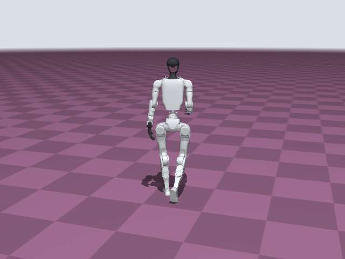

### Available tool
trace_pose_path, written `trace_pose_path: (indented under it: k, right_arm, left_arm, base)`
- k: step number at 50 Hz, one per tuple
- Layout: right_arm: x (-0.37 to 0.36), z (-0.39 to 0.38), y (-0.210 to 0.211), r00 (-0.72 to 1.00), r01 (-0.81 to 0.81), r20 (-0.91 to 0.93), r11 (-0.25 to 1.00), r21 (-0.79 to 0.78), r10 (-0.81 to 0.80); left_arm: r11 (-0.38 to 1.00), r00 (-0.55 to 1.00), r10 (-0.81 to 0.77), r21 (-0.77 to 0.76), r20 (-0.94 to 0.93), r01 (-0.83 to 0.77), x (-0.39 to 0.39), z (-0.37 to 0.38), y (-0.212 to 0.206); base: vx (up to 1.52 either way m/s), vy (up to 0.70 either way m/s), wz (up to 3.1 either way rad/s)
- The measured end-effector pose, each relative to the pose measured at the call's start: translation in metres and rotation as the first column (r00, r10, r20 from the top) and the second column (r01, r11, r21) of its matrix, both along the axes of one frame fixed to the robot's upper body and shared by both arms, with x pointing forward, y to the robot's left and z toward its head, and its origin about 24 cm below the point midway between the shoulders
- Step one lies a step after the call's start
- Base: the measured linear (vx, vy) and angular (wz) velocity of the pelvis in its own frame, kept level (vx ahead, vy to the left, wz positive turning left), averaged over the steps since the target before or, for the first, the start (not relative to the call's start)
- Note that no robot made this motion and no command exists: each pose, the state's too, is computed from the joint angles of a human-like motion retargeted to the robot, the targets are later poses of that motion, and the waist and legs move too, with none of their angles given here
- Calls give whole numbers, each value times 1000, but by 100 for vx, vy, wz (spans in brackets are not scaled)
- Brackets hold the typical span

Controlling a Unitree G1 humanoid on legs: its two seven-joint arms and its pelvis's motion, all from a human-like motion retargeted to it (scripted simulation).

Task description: Walk run

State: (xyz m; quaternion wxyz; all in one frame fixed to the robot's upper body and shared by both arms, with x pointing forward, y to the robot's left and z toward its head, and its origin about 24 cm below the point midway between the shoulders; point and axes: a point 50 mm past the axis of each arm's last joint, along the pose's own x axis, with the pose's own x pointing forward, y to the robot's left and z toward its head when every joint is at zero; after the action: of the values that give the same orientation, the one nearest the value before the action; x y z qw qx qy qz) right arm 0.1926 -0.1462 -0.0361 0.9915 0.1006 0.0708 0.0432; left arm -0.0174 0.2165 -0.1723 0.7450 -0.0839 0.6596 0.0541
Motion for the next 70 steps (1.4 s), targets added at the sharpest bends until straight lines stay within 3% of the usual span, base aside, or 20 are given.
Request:
trace_pose_path:
  k: [4,8,14,18,24,30,35,45,50,56,63,70]
  right_arm:
    - [0,4,-10,998,52,20,999,4,-52]
    - [3,8,-15,996,75,43,997,7,-75]
    - [5,13,-15,992,114,60,993,0,-114]
    - [4,14,-15,990,120,69,993,-1,-120]
    - [-5,8,-14,994,103,35,995,8,-103]
    - [-2,5,-14,996,87,14,996,-11,-87]
    - [14,16,-9,996,58,67,997,-53,-54]
    - [39,39,-8,983,31,183,999,-40,-23]
    - [40,42,-15,976,68,211,997,-46,-56]
    - [27,27,-10,985,96,143,995,25,-98]
    - [2,1,16,999,30,17,998,62,-31]
    - [6,4,13,999,-16,39,999,33,15]
  left_arm:
    - [989,942,-132,104,307,105,102,16,32]
    - [969,791,-239,190,564,157,191,56,55]
    - [953,594,-296,269,748,136,261,111,70]
    - [962,550,-262,263,793,78,266,117,70]
    - [975,714,-221,161,664,152,206,66,51]
    - [963,921,-268,117,283,245,87,10,14]
    - [954,955,-298,21,-1,298,-14,-1,-15]
    - [962,908,-156,-267,-388,52,-143,27,-89]
    - [940,900,-157,-340,-406,11,-153,33,-110]
    - [944,913,-156,-330,-376,25,-141,27,-105]
    - [986,960,-60,-167,-274,14,-100,11,-61]
    - [988,989,-139,79,44,135,38,0,5]
  base:
    - [66,-8,137]
    - [71,-18,90]
    - [63,-24,57]
    - [77,-37,18]
    - [85,-44,67]
    - [83,-48,-12]
    - [74,-40,-31]
    - [67,-28,-70]
    - [75,-21,-32]
    - [88,-21,-40]
    - [104,-23,-30]
    - [74,-11,-1]
